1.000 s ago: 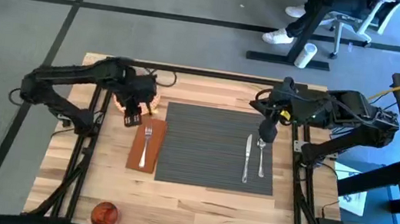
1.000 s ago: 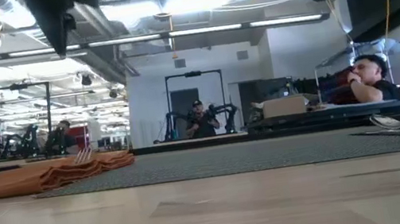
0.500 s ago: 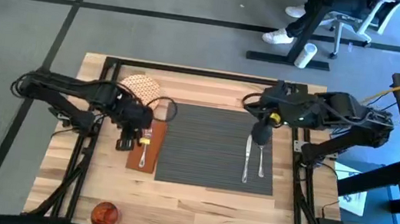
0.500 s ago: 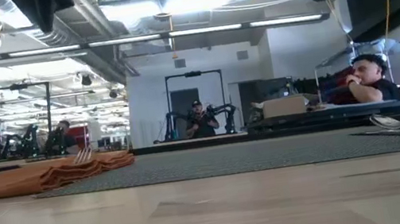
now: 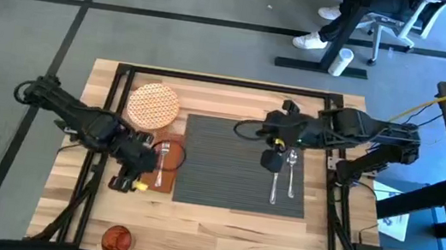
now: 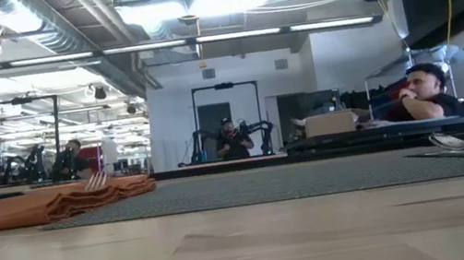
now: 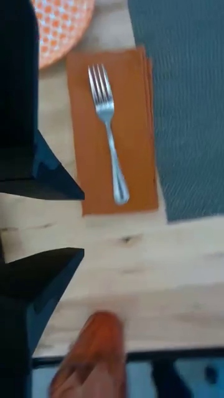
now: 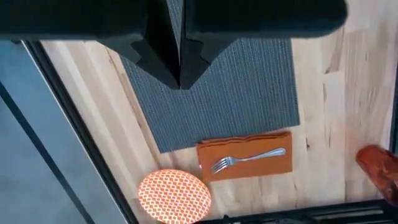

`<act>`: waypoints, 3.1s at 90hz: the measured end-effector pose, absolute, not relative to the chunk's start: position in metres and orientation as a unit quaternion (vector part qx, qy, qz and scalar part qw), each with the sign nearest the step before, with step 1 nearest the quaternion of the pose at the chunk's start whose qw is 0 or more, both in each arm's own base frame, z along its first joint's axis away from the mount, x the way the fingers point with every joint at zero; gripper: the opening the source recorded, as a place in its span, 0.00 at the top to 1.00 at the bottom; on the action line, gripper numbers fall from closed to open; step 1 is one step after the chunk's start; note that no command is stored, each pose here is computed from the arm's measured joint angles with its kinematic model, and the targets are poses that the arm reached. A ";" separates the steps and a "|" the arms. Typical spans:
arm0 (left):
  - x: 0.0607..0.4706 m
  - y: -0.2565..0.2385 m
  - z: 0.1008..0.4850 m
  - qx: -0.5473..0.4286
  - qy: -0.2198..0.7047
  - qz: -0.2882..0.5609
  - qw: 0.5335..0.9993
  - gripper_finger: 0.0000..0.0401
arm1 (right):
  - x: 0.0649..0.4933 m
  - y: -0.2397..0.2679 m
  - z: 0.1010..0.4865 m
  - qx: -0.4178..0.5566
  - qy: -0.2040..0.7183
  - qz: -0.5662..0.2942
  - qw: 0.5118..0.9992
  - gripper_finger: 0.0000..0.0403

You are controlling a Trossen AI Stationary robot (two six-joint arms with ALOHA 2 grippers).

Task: Set table place
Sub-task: Put the orange glass on the top left of the gray tablemat

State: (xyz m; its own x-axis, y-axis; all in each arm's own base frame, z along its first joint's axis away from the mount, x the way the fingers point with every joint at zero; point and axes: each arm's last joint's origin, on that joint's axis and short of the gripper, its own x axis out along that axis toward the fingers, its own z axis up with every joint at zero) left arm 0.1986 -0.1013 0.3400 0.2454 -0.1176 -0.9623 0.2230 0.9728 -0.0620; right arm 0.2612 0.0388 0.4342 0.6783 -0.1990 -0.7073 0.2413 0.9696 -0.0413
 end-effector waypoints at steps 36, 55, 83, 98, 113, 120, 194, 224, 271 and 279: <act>0.178 -0.160 0.330 0.062 0.615 -0.165 0.769 0.71 | 0.254 0.037 0.440 0.029 0.372 -0.121 0.920 1.00; 0.184 -0.197 0.312 0.024 0.631 -0.206 0.748 0.71 | 0.252 0.037 0.439 0.027 0.380 -0.122 0.917 1.00; 0.191 -0.228 0.289 0.006 0.638 -0.201 0.743 0.71 | 0.252 0.038 0.438 0.030 0.383 -0.114 0.916 1.00; 0.193 -0.238 0.276 0.022 0.652 -0.199 0.731 0.71 | 0.252 0.038 0.438 0.032 0.384 -0.109 0.916 1.00; 0.197 -0.247 0.260 0.037 0.668 -0.189 0.719 0.71 | 0.252 0.038 0.438 0.032 0.384 -0.109 0.916 1.00; 0.199 -0.251 0.251 0.045 0.677 -0.182 0.712 0.71 | 0.252 0.038 0.438 0.032 0.384 -0.109 0.916 1.00; 0.203 -0.232 0.249 0.032 0.735 -0.150 0.660 1.00 | 0.241 0.036 0.441 0.027 0.394 -0.111 0.912 1.00; 0.221 -0.156 0.284 0.011 0.723 -0.068 0.688 1.00 | 0.202 0.028 0.461 0.059 0.357 -0.125 0.924 1.00; 0.291 -0.001 0.298 -0.016 0.584 0.005 0.812 1.00 | 0.160 0.020 0.468 0.096 0.360 -0.149 0.916 1.00; 0.297 0.026 0.299 -0.020 0.559 0.026 0.829 1.00 | 0.160 0.020 0.468 0.098 0.358 -0.158 0.915 1.00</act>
State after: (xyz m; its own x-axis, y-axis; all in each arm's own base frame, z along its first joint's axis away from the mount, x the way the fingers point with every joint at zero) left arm 0.2965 0.0264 0.2992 0.3737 0.0210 -0.9273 -0.0659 0.9978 -0.0040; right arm 0.1599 0.0196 0.4680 0.6934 -0.2187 -0.6865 0.3588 0.9311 0.0657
